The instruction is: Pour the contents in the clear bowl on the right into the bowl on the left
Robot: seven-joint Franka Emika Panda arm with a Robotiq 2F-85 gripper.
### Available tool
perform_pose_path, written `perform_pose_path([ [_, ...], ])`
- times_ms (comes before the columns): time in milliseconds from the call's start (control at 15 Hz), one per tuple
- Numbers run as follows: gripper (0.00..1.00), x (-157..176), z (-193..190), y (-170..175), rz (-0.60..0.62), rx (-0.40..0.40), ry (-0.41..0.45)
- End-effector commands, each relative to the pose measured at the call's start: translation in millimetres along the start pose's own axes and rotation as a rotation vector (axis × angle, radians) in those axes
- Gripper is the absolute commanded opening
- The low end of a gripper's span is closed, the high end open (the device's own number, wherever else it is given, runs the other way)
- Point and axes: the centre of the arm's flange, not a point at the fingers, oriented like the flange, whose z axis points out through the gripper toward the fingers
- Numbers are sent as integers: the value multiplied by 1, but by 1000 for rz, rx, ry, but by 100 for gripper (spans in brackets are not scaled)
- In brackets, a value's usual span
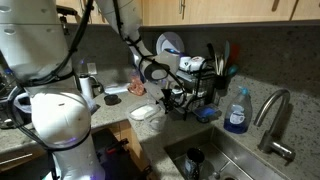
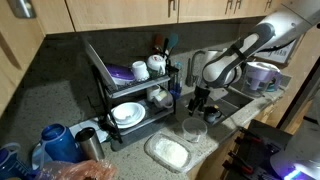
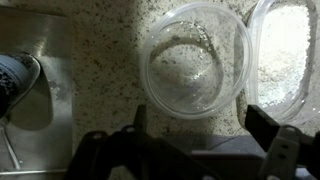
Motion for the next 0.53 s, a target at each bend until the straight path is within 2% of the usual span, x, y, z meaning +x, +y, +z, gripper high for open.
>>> perform_pose_path([
  [0,100,-21,-25,-10,-62,-10,28],
  [467,100,-32,-39,-28,-186,-78,26],
])
